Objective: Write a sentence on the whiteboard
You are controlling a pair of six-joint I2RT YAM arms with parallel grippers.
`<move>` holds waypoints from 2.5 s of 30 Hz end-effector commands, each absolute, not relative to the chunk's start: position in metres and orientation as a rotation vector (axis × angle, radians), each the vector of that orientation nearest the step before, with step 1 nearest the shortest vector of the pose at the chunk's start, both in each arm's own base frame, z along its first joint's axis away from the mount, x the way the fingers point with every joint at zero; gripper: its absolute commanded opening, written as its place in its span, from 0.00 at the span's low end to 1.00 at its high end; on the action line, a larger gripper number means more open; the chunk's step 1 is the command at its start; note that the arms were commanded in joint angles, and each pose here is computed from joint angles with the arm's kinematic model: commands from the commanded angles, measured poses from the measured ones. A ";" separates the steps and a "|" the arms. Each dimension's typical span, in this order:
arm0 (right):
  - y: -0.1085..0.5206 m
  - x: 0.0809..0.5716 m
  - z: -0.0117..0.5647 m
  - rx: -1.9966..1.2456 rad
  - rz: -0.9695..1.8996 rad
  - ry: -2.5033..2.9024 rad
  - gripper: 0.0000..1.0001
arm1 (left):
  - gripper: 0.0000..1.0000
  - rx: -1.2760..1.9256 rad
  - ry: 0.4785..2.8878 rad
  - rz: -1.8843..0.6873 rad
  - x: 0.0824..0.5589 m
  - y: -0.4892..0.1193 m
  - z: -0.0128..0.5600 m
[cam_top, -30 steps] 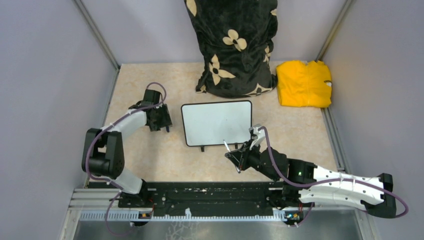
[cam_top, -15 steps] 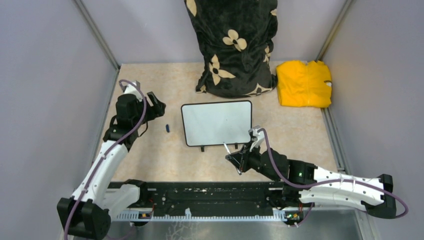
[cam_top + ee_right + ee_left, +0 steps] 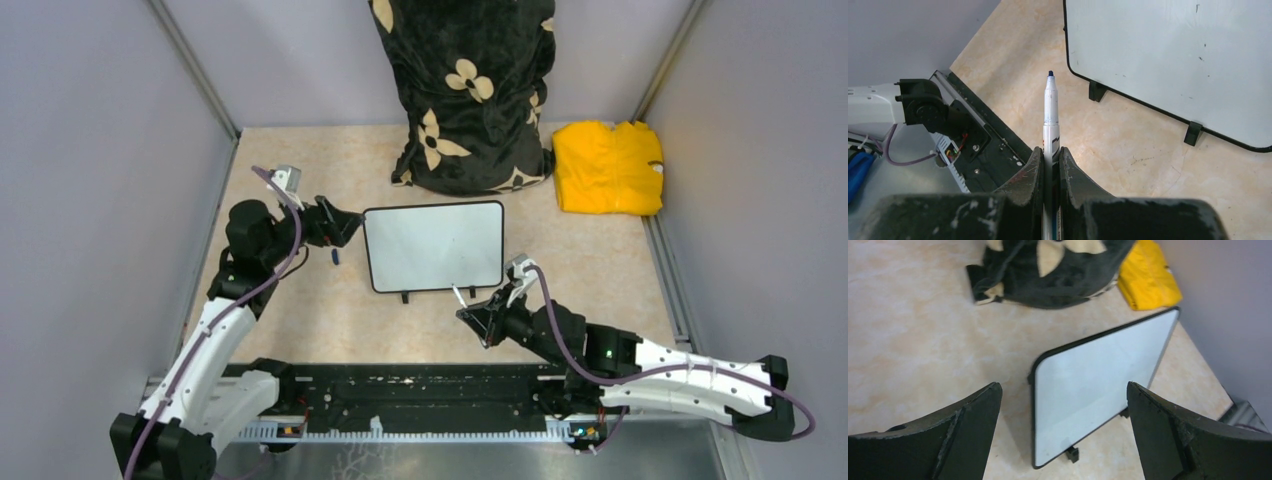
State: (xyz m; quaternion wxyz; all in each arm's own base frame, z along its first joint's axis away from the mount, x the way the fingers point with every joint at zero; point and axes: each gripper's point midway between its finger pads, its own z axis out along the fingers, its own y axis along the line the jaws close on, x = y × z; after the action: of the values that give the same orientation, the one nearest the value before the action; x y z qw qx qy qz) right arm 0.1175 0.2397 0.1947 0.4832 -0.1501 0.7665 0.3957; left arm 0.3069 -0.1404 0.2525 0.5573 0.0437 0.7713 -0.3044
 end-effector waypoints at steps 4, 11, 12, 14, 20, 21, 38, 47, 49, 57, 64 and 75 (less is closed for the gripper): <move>0.244 0.123 0.229 -0.373 0.985 1.744 0.00 | 0.99 0.285 1.584 -0.938 0.267 -0.187 0.304; 0.259 0.123 0.253 -0.433 1.004 1.685 0.00 | 0.99 0.195 1.504 -1.009 0.252 -0.192 0.312; 0.263 0.122 0.259 -0.444 1.015 1.666 0.00 | 0.99 0.273 1.483 -1.052 0.241 -0.202 0.315; 0.270 0.121 0.268 -0.469 1.034 1.626 0.00 | 0.99 0.447 1.426 -1.163 0.214 -0.222 0.319; 0.283 0.123 0.294 -0.455 1.088 1.517 0.00 | 0.98 0.763 1.313 -1.451 0.154 -0.249 0.325; 0.285 0.123 0.298 -0.452 1.098 1.498 0.00 | 0.98 0.786 1.310 -1.474 0.150 -0.251 0.325; 0.319 0.106 0.336 -0.566 1.223 1.262 0.00 | 0.90 0.961 1.275 -1.627 0.112 -0.265 0.324; 0.330 0.098 0.335 -0.625 1.257 1.243 0.00 | 0.82 0.977 1.259 -1.655 0.107 -0.264 0.327; 0.331 0.096 0.334 -0.630 1.268 1.245 0.00 | 0.80 0.975 1.262 -1.657 0.107 -0.264 0.327; 0.335 0.094 0.332 -0.646 1.285 1.251 0.00 | 0.59 0.995 1.259 -1.673 0.104 -0.264 0.326; 0.334 0.095 0.331 -0.639 1.276 1.258 0.00 | 0.44 1.015 1.265 -1.688 0.102 -0.266 0.323; 0.333 0.097 0.330 -0.629 1.267 1.259 0.00 | 0.38 1.027 1.287 -1.711 0.101 -0.268 0.318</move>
State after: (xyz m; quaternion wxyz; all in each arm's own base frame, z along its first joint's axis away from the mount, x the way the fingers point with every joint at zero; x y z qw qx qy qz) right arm 0.0976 0.3351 0.2843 0.5570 -0.2956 0.5808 0.5148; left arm 0.1084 -0.2685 0.3133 0.3729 0.3803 0.5221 -0.6662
